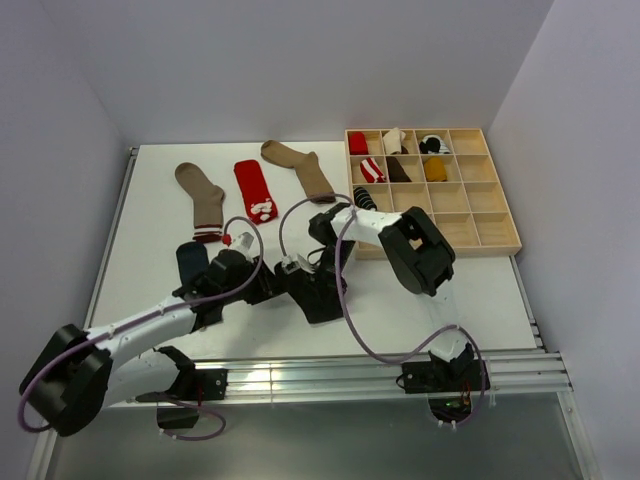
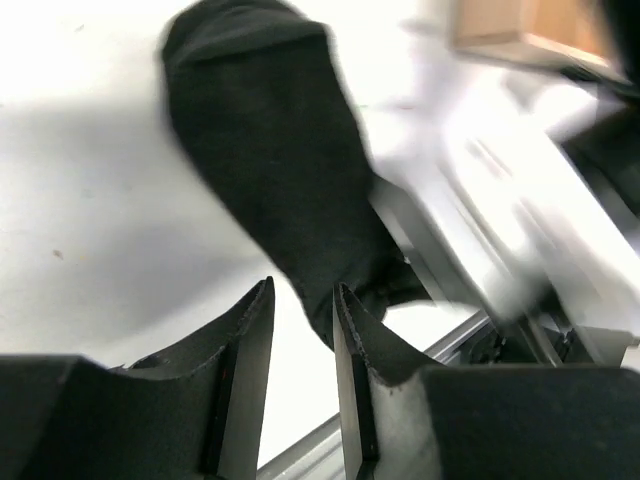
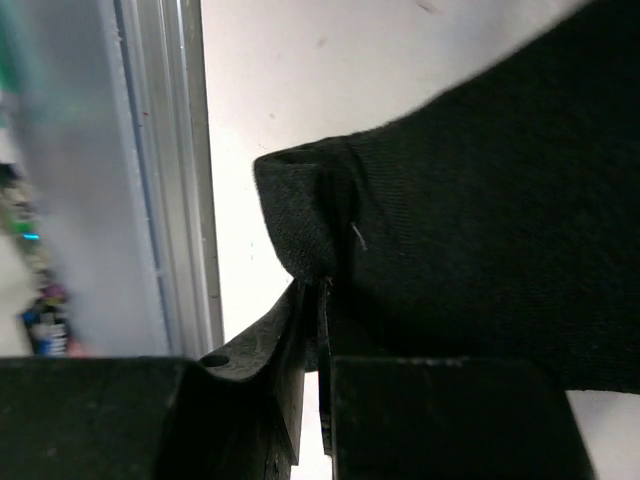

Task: Roll the socks
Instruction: Roll the sock at the center of the board.

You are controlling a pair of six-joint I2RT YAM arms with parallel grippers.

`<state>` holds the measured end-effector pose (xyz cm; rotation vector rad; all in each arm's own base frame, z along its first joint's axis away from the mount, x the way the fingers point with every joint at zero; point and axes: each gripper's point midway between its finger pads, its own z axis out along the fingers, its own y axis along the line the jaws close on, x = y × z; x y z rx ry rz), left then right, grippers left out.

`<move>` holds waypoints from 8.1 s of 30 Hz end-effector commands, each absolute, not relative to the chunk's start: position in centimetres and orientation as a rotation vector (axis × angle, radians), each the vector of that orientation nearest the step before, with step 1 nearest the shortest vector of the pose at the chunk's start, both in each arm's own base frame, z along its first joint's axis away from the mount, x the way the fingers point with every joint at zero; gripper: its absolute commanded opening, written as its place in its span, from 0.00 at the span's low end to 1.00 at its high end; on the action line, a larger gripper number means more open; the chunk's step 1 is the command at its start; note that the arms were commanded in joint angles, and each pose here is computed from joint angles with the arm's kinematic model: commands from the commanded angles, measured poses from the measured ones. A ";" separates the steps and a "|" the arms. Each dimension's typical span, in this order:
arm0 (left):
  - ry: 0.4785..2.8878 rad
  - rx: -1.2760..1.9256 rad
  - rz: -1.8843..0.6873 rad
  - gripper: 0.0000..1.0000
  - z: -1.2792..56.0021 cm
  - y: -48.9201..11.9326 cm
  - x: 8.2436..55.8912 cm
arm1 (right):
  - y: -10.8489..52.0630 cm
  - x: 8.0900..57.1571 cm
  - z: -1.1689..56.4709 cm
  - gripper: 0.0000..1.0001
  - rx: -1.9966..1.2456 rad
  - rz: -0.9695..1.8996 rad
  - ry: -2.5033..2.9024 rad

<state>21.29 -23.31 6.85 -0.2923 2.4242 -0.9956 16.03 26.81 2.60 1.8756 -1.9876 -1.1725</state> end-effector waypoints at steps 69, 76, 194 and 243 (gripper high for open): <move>2.339 0.428 -0.847 0.07 0.5 -31.1 15.7 | 27.5 19.5 1.8 0.17 1.330 -1.129 -2.181; 2.376 0.398 -0.852 0.00 -0.3 -30.7 15.2 | 27.8 22.0 2.8 0.20 1.292 -1.190 -2.291; 2.997 -0.061 -1.370 0.06 -1.6 -27.0 13.5 | 28.2 12.0 0.8 0.20 3.085 -0.383 -1.875; 1.960 0.024 -0.895 0.33 14.7 -22.8 21.9 | 27.3 16.8 0.6 0.20 1.621 -0.991 -1.911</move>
